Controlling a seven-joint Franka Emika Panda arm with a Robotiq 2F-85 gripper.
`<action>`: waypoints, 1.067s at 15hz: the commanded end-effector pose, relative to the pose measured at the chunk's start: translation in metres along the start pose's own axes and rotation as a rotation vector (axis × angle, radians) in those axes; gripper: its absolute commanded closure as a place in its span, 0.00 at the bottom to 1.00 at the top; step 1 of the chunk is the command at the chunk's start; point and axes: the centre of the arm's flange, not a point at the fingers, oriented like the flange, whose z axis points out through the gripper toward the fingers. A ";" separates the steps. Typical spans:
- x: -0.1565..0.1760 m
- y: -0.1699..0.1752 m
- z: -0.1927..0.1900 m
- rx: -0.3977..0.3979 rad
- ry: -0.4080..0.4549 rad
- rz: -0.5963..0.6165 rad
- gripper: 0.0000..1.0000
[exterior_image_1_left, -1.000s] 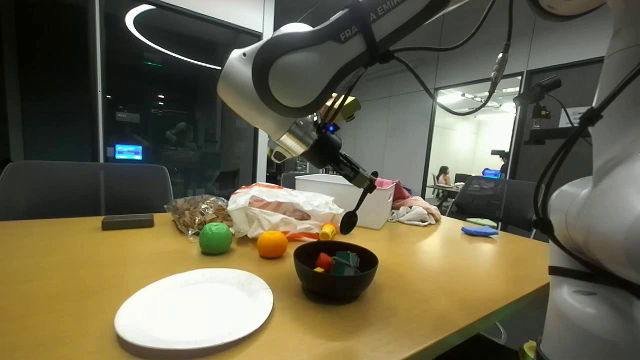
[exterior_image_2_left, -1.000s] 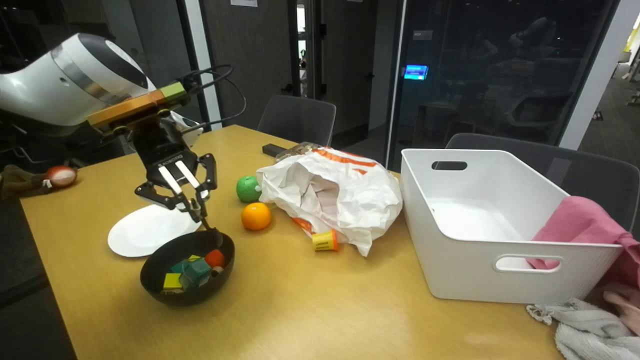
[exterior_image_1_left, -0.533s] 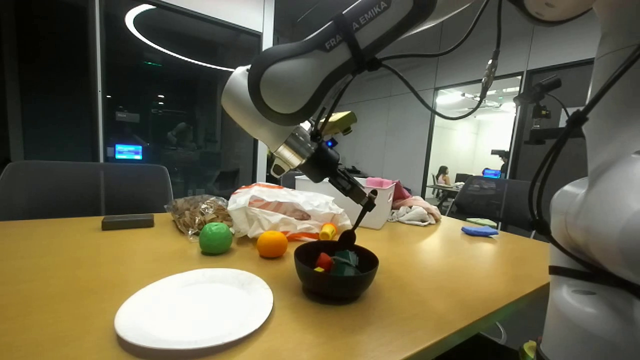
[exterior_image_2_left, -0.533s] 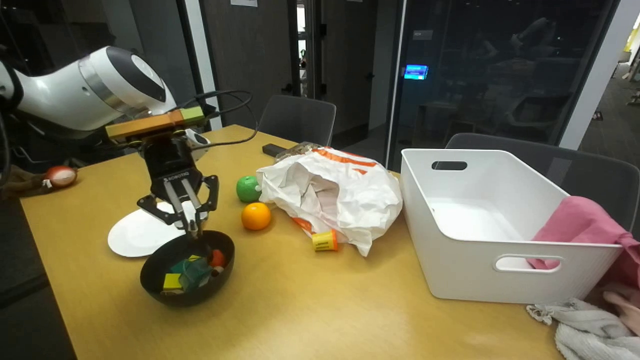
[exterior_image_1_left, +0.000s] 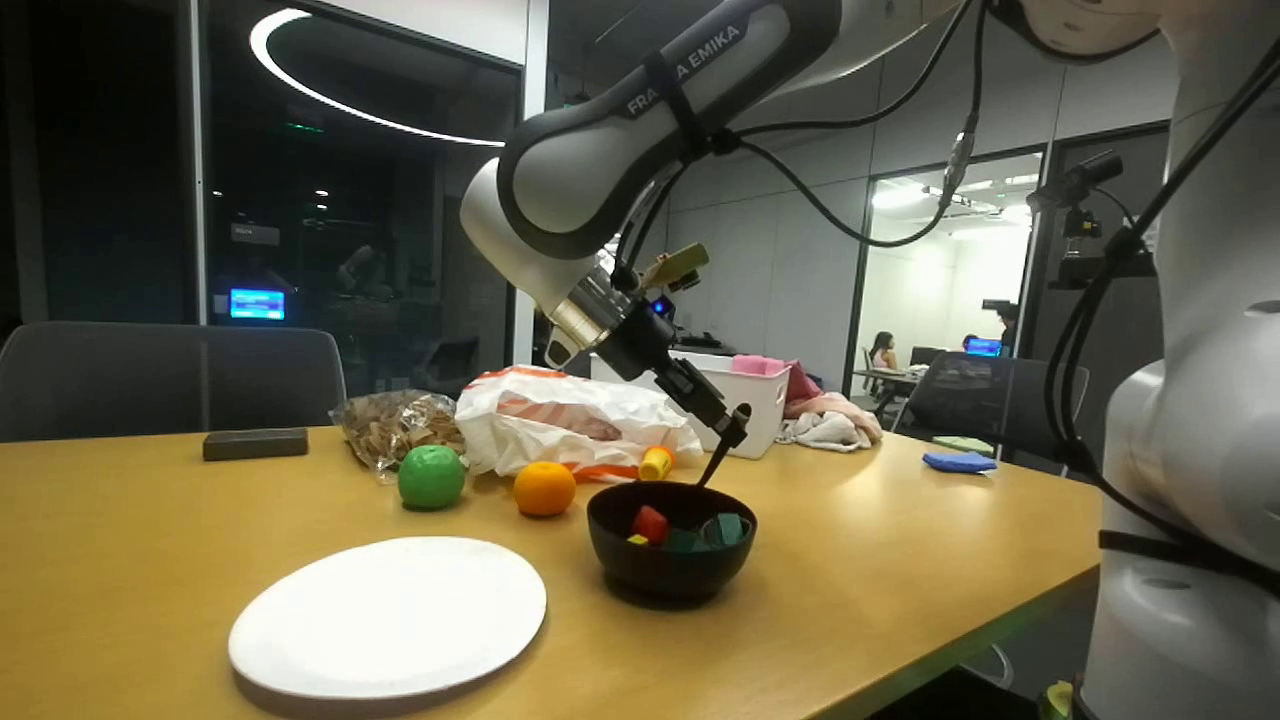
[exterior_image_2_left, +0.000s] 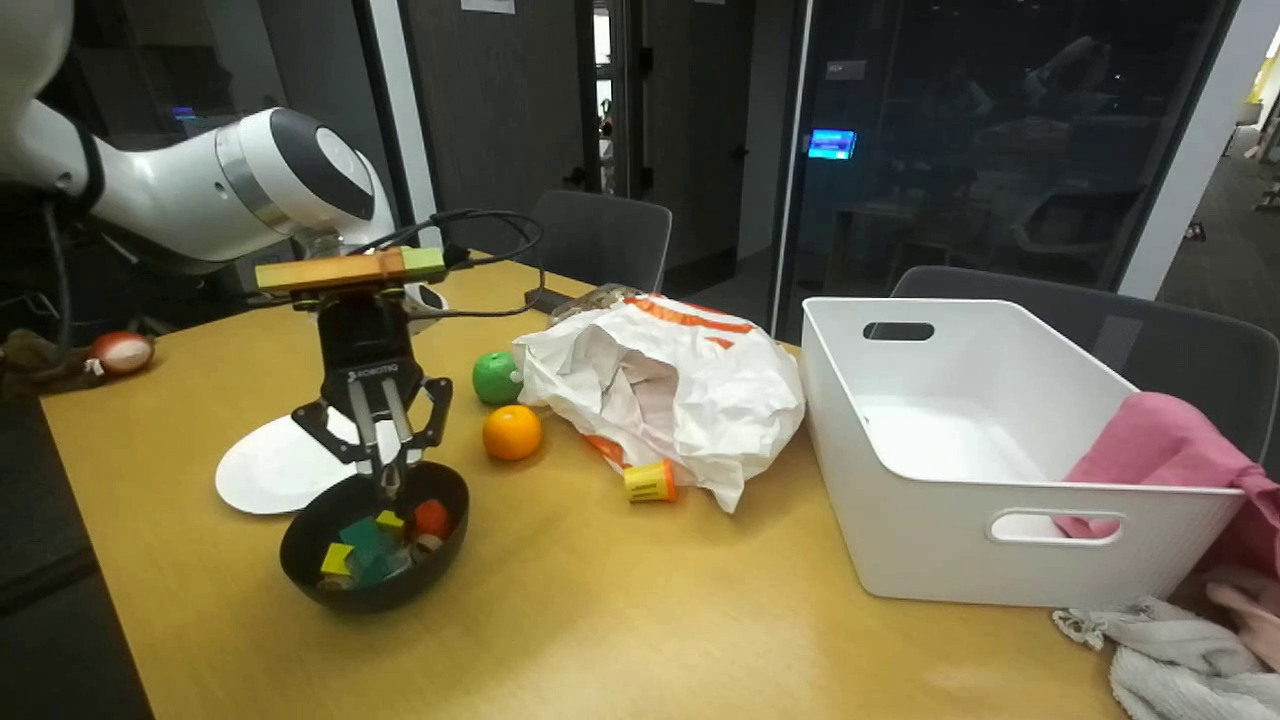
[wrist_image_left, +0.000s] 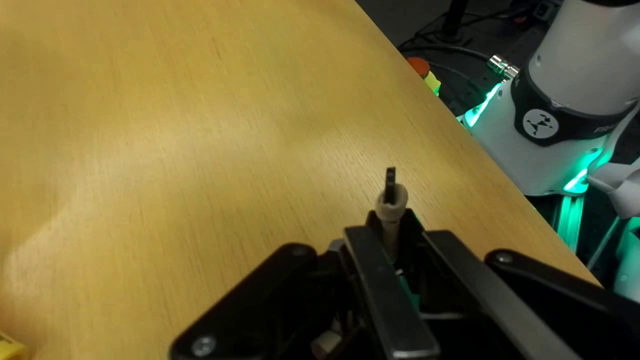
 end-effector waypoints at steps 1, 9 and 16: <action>0.004 0.004 -0.003 0.085 0.030 0.001 0.90; 0.019 -0.012 -0.013 0.141 0.160 -0.053 0.90; 0.026 0.020 -0.025 -0.213 0.259 0.047 0.90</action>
